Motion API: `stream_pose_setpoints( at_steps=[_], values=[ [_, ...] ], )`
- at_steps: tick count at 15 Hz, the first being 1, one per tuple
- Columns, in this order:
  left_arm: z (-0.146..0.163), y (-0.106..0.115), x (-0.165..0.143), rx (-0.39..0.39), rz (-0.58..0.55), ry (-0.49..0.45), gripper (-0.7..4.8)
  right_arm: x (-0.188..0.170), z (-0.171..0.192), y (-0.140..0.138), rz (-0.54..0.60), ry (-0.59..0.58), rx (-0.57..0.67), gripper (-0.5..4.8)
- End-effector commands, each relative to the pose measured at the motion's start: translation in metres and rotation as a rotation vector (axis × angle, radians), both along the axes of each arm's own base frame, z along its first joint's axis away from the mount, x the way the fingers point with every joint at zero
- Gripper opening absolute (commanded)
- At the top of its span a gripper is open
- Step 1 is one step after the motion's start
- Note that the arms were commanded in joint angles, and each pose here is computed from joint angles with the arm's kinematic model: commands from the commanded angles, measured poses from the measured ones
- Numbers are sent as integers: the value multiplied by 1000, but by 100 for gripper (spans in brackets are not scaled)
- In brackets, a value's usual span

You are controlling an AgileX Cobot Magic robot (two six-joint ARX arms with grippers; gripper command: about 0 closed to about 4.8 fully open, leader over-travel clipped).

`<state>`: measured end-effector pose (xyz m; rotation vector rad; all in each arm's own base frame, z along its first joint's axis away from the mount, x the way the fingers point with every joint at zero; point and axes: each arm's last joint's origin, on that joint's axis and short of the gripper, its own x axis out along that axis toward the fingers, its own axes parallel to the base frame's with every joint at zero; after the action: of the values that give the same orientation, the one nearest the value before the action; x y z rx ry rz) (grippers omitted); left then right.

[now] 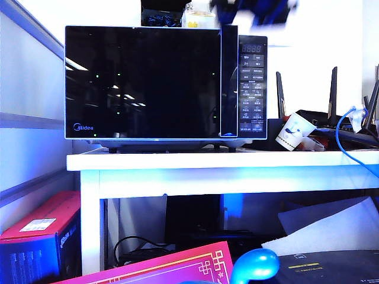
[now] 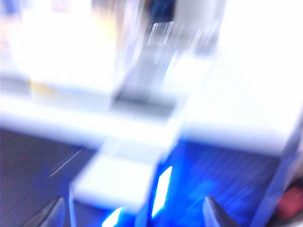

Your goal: Open the microwave door, place the box of snacks from the top of the microwave inside, then close the microwave door.

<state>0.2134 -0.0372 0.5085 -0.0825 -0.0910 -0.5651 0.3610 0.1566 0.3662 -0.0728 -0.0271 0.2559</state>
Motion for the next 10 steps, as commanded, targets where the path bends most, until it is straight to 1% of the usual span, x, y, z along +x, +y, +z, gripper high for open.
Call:
stream_pose_setpoints(
  at_steps=[1, 2, 3, 4, 5, 7, 8, 10],
  values=[
    [2, 0, 0, 0, -4, -17, -5, -14, 29, -14, -36, -94, 12, 387],
    [2, 0, 0, -1, -1, -17, -5, -20, 41, -28, -65, -127, 25, 387],
    [3, 0, 0, -1, -2, -19, -5, -20, 45, -35, -78, -137, 28, 380],
    [3, 0, 0, -2, -1, -24, -5, -17, 44, -47, -69, -133, 20, 356],
    [3, 0, 0, -2, -2, -24, -5, -13, 42, -59, -55, -115, 7, 356],
    [3, 0, 0, -2, -2, -24, -5, -3, 34, -83, 53, -65, -21, 356],
    [3, 0, 0, -2, -2, -23, -5, 3, 29, -90, 99, -51, -24, 356],
    [3, 0, 0, -2, -2, -23, -5, 14, 16, -97, 106, -11, -3, 356]
  ],
)
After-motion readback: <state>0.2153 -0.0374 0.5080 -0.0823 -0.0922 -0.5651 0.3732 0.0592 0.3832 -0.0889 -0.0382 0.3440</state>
